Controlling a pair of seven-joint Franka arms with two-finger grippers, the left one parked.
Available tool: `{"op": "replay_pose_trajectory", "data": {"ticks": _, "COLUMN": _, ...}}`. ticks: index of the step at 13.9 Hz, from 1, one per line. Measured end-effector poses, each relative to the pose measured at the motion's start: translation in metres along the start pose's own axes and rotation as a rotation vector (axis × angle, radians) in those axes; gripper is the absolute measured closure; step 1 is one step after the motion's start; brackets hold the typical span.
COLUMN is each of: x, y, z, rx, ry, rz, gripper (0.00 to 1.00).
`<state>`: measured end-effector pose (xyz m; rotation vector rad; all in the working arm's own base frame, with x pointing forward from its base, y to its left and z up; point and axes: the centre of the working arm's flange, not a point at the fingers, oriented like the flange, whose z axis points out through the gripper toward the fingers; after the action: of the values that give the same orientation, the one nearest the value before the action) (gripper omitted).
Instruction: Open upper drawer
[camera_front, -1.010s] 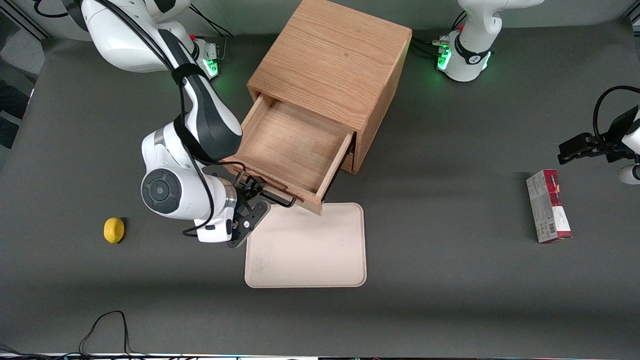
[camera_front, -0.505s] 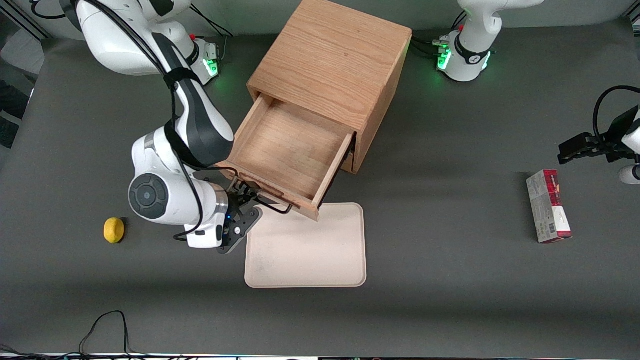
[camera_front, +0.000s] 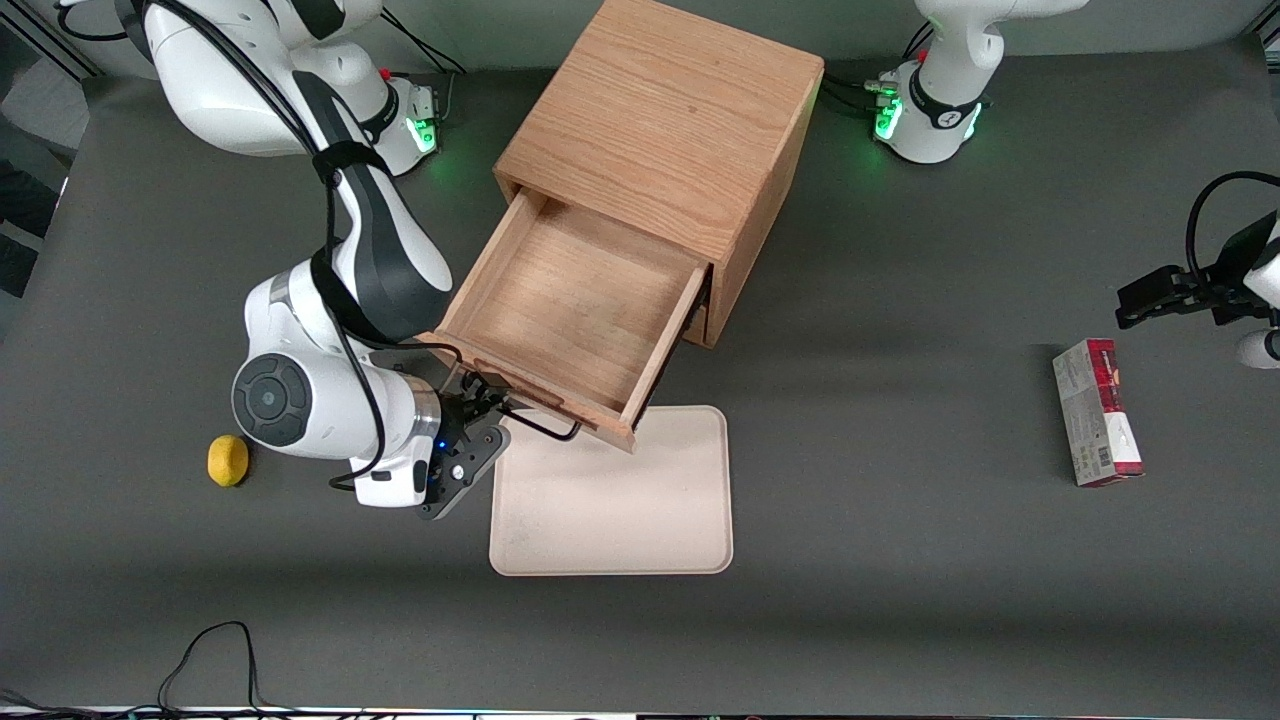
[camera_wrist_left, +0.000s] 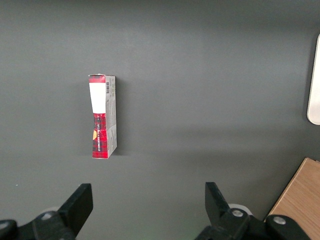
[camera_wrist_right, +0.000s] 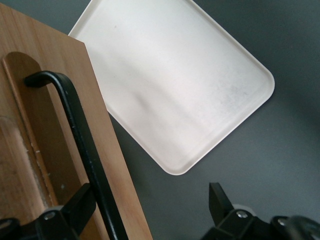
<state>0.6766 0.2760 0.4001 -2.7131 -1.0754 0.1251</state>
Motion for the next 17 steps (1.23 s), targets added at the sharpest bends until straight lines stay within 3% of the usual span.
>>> {"op": "replay_pose_trajectory", "data": {"ticks": 17, "x": -0.003, "y": 0.033, "z": -0.030, "rx": -0.054, "ry": 0.083, "rz": 0.039, "gripper": 0.00}}
